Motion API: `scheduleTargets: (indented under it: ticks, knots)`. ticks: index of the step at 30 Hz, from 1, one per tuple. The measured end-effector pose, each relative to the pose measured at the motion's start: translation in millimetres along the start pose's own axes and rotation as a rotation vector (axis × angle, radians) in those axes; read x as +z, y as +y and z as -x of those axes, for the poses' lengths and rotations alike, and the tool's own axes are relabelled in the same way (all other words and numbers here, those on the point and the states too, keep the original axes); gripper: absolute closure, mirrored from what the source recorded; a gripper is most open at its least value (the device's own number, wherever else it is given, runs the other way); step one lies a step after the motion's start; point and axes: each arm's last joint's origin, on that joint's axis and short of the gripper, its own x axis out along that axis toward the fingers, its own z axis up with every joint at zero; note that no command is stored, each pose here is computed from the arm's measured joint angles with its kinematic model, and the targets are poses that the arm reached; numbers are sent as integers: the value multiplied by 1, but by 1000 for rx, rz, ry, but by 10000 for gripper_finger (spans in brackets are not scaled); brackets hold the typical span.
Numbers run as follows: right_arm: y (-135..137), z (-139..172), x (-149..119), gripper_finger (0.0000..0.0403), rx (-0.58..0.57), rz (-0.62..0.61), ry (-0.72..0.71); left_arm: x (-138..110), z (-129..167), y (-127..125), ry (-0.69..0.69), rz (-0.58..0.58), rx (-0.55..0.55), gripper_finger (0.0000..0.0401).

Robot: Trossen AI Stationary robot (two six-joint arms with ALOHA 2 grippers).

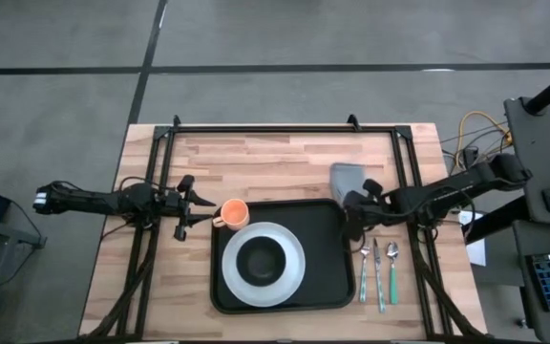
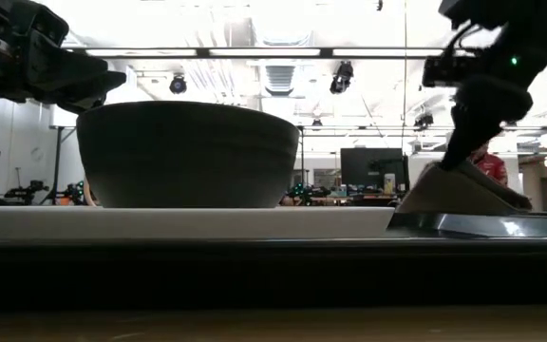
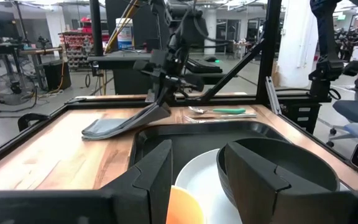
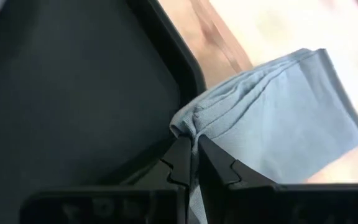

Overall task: Set up tray
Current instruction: Put the gray napkin on the black serving tray right of the white plate

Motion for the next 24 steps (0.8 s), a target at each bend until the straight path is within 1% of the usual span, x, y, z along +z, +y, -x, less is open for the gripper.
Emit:
scheduleTargets:
  ticks: [7,14,17,20,24]
  knots:
    - [13,20,15,395,69,29,-54,0,0,0,0,0,0,271]
    - [24,39,29,395,198,22,-55,0,0,0,0,0,0,271]
    - [26,46,29,395,216,20,-41,0,0,0,0,0,0,271]
    - [32,49,28,395,220,24,5,0,0,0,0,0,0,271]
    - [49,47,30,395,221,52,76,0,0,0,1,0,0,271]
